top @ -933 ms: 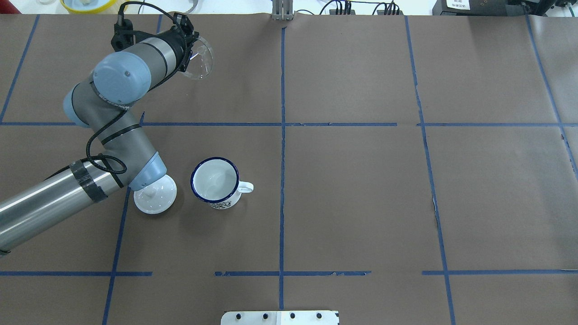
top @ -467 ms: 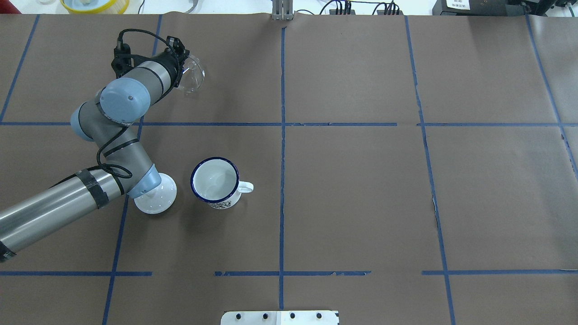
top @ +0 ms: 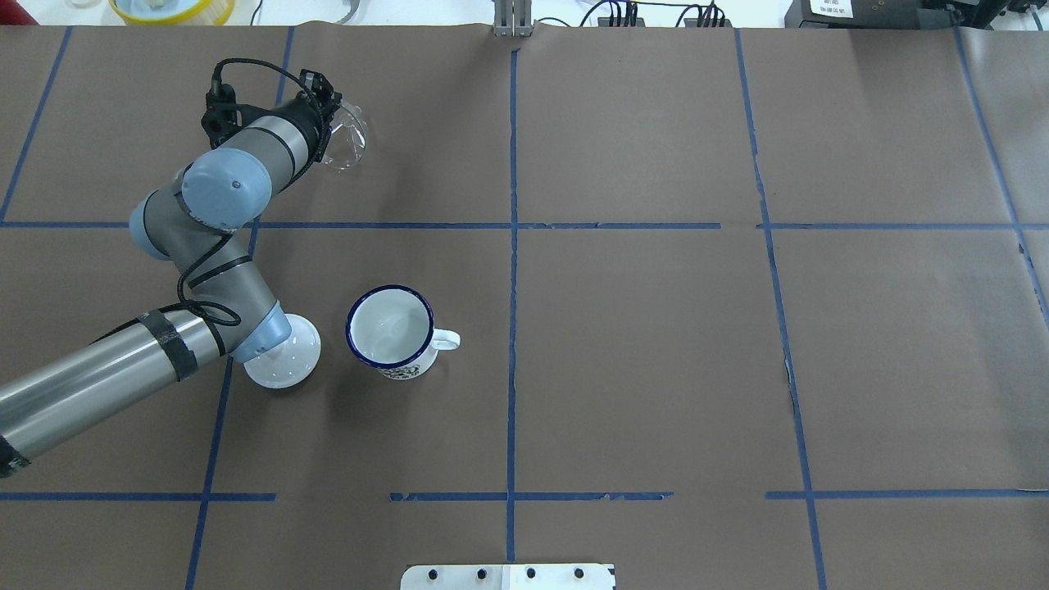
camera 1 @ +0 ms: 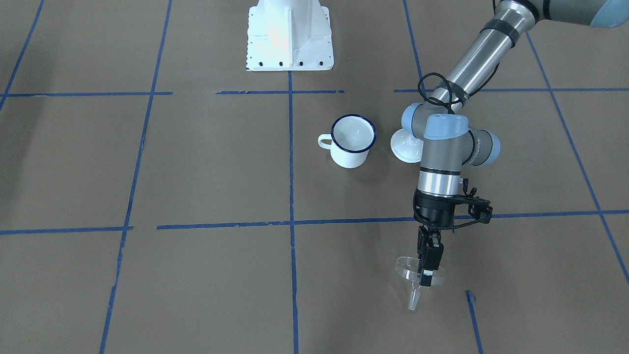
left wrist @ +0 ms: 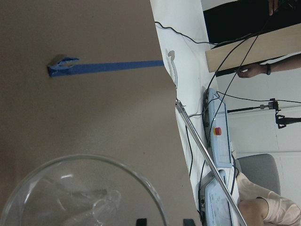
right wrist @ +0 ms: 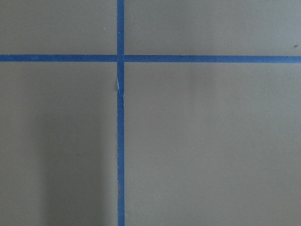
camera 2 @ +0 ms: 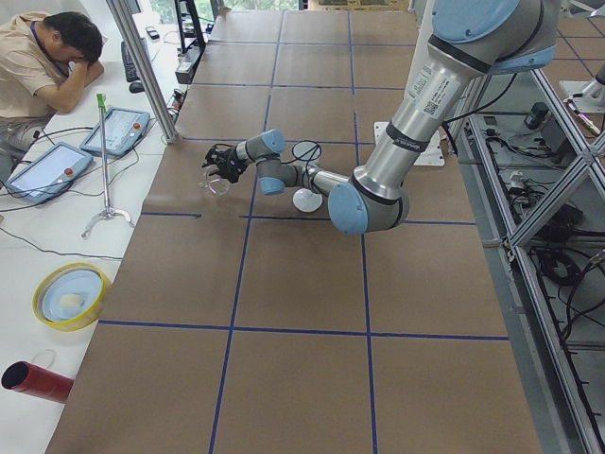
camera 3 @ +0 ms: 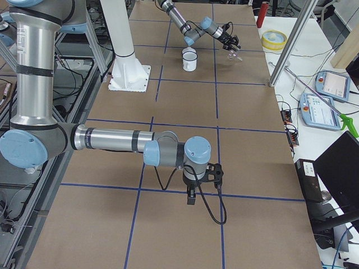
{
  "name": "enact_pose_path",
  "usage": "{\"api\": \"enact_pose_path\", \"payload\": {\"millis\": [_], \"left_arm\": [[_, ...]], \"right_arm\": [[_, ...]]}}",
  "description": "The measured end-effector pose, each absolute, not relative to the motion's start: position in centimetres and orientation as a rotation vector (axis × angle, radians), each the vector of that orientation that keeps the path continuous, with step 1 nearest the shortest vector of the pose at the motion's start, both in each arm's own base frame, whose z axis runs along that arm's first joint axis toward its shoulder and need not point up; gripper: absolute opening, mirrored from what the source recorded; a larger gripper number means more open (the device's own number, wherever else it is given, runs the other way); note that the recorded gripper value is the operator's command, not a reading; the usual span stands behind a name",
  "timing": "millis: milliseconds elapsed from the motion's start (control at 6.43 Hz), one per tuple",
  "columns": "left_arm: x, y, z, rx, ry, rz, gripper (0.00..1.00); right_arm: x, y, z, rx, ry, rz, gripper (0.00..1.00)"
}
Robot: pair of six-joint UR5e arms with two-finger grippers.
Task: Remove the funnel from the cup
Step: 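Carry the funnel farther from the robot and set it on the table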
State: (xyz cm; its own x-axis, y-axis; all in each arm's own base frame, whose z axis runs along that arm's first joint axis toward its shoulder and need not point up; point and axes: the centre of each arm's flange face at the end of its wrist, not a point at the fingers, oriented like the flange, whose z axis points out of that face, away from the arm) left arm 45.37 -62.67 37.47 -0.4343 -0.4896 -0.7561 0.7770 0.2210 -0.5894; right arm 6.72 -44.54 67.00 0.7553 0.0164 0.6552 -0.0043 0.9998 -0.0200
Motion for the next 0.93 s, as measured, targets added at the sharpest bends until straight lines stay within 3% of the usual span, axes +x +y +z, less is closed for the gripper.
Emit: {"api": "enact_pose_path", "payload": {"millis": [311, 933], "left_arm": [[44.0, -62.0, 34.9, 0.345, 1.426, -1.357, 1.00], [39.1, -55.0, 25.9, 0.357, 1.207, -0.821, 0.99]], "right_arm": [[6.7, -44.5, 67.0, -0.018, -0.715, 0.011, 1.00], [6.7, -44.5, 67.0, -0.018, -0.715, 0.011, 1.00]]}}
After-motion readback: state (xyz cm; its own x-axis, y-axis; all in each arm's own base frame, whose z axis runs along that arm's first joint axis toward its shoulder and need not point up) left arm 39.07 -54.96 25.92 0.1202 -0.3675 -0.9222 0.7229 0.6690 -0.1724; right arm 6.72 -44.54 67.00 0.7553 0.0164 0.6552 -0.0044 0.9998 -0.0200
